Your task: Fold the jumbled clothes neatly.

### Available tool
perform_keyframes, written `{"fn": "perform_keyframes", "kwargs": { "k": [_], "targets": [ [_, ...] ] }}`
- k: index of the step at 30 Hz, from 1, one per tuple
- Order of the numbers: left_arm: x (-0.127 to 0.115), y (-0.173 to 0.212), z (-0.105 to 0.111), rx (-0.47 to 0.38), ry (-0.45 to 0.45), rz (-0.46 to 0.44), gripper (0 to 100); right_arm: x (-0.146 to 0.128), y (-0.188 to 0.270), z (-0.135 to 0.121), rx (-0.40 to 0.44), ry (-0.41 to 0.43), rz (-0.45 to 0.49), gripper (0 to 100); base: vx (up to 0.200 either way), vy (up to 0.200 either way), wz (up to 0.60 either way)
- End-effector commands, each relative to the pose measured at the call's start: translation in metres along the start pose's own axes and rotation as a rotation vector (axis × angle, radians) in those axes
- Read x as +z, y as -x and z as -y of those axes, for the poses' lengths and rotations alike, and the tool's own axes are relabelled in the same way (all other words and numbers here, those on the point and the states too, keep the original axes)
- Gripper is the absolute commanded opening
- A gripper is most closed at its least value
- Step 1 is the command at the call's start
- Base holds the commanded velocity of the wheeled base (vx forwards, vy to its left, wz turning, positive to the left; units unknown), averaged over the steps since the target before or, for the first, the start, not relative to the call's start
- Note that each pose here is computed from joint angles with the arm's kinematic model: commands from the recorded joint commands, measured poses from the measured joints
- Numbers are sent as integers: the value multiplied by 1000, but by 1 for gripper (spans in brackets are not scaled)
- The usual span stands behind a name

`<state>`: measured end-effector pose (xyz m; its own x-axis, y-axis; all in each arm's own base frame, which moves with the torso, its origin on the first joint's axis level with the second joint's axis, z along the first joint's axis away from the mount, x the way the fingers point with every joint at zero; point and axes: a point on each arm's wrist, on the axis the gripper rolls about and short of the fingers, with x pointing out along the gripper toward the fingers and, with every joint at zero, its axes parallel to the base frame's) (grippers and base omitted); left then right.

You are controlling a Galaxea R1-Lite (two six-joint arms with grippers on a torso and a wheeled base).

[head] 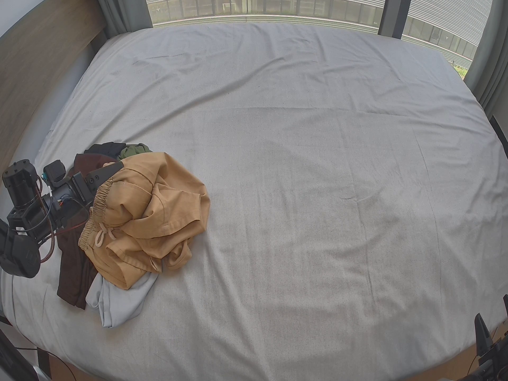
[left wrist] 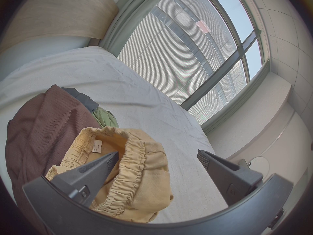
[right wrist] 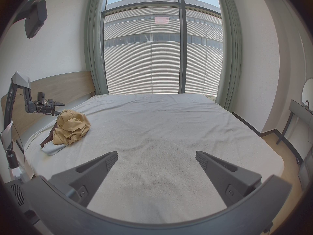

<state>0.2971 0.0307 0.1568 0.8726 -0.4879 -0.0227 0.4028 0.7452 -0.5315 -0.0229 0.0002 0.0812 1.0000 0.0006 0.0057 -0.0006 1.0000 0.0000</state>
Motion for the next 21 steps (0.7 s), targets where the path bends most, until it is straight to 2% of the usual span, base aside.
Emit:
{"fn": "perform_keyframes", "kwargs": {
  "k": [1,8,14,15,21],
  "targets": [
    [-4,-1,-2,2,9,-12,100,-5,0,0,1,0,-1,100,0,0,0],
    [-10,-6,-9,10,18,-25,100,-5,0,0,1,0,-1,100,0,0,0],
    [-14,-13,-16,-5,-1,-3,100,-5,0,0,1,2,-1,100,0,0,0],
    [-15,-13,-16,-7,-1,-3,0,-5,0,0,1,0,-1,100,0,0,0],
    [-18,-15,-20,-10,-3,-4,0,-5,0,0,1,0,-1,100,0,0,0]
  ]
}}
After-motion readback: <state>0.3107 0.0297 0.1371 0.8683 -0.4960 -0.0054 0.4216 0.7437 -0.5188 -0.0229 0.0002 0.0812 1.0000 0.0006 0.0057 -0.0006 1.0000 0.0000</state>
